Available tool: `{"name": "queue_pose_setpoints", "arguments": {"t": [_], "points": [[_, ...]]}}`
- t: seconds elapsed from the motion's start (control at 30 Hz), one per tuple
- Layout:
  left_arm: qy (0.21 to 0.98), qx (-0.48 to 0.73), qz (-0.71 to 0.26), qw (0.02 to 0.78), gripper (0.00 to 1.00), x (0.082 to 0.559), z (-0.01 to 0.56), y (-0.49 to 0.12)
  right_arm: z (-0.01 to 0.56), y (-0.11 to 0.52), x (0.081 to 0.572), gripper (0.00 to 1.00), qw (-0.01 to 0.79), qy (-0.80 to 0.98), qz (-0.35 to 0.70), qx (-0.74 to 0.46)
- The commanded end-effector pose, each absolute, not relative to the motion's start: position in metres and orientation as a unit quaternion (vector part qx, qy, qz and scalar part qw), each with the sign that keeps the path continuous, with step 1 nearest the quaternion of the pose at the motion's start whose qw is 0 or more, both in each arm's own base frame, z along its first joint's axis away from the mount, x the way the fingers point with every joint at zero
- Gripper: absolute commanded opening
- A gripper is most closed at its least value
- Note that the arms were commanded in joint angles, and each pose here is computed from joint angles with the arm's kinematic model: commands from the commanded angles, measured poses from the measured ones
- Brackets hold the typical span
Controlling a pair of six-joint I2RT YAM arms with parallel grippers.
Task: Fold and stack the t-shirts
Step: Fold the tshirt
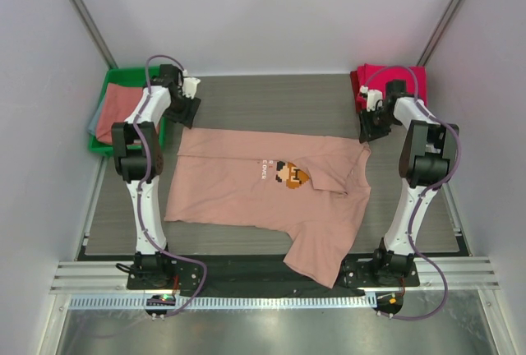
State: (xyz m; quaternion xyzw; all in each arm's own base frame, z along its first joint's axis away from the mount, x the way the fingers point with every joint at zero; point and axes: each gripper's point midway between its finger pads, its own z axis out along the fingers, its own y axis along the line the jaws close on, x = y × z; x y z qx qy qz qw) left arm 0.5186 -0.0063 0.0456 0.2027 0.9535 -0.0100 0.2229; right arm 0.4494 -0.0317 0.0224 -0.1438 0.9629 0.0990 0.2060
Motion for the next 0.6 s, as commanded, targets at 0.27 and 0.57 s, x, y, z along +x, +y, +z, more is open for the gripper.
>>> {"name": "queue_pose_setpoints", "arguments": {"t": [0.27, 0.57], "points": [[0.951, 0.212, -0.064, 0.215, 0.50, 0.505, 0.052, -0.024, 0.010, -0.040, 0.448, 0.39, 0.190, 0.968, 0.083, -0.142], [0.957, 0.209, -0.055, 0.193, 0.49, 0.509, 0.025, -0.019, 0.007, -0.041, 0.450, 0.39, 0.188, 0.968, 0.079, -0.143]]}}
